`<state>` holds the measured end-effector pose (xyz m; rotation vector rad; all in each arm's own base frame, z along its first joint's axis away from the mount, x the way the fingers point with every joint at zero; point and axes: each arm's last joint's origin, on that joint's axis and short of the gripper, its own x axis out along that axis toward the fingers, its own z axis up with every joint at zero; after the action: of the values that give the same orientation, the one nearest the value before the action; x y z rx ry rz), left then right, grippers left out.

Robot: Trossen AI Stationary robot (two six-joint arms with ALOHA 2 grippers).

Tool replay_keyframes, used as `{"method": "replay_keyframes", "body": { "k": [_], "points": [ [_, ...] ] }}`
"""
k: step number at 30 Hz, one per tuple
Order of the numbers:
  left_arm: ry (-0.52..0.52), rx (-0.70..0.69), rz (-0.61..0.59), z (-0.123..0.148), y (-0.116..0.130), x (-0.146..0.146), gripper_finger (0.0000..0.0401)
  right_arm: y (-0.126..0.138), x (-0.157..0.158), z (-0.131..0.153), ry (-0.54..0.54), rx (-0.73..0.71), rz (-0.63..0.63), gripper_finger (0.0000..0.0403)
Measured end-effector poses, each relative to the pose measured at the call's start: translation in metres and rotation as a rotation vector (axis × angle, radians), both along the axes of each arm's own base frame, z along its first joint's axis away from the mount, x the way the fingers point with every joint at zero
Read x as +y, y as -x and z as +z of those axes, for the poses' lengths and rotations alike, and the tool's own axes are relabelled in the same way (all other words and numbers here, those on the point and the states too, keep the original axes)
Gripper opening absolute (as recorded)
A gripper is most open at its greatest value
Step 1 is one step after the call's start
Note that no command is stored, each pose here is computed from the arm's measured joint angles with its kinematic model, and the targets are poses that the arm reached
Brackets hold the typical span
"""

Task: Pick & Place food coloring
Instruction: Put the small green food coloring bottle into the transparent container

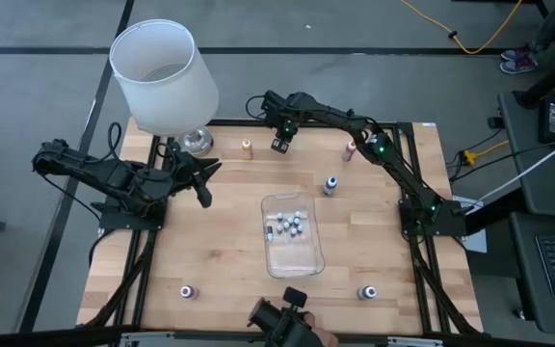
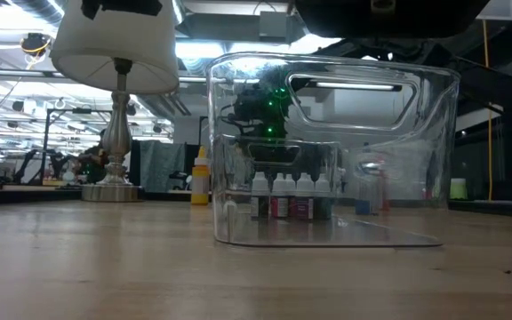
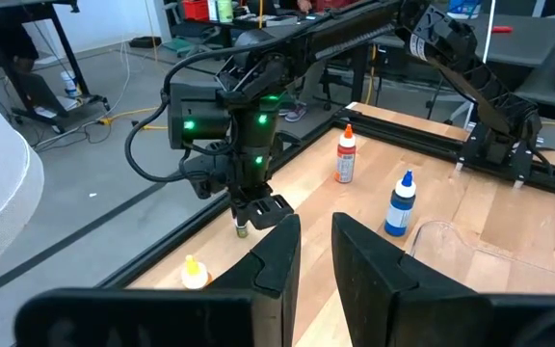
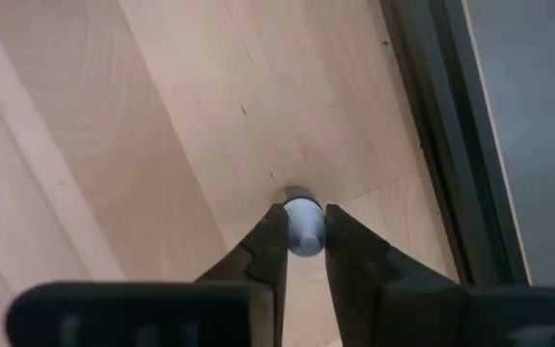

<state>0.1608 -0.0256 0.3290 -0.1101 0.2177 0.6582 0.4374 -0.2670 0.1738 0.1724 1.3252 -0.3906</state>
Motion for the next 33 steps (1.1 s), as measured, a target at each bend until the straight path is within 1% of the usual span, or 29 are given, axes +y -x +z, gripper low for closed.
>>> {"method": "replay_keyframes", "body": {
  "k": [2,4,9,12,17,22,27,33],
  "points": [
    [0.0,0.0,0.0,0.0,0.0,0.0,0.0059,0.0,0.0,0.0,0.0,0.001,0.007,0.0072],
    [0.0,0.0,0.0,0.0,0.0,0.0,0.0059,0.0,0.0,0.0,0.0,0.001,0.008,0.0076],
    [0.0,0.001,0.0,0.0,0.0,0.0,0.0059,0.002,0.002,0.007,-0.02,0.011,0.021,0.0051],
    [-0.001,0.0,0.0,0.0,0.0,0.0,0.0059,0.004,0.008,0.02,-0.066,-0.019,0.057,0.005],
    [0.001,0.002,-0.006,0.0,0.0,0.0,0.0059,0.007,0.024,0.051,-0.06,-0.049,0.094,0.0053],
    [0.009,0.005,-0.028,0.0,0.0,-0.001,0.0059,0.015,0.05,0.089,-0.045,-0.051,0.18,0.0055],
    [0.009,0.005,-0.027,0.0,0.0,-0.001,0.0059,0.028,0.086,0.126,-0.091,-0.041,0.269,0.0053],
    [0.009,0.007,-0.028,0.0,0.0,-0.001,0.0059,0.048,0.142,0.182,-0.062,-0.091,0.421,0.0055]
  ]
}}
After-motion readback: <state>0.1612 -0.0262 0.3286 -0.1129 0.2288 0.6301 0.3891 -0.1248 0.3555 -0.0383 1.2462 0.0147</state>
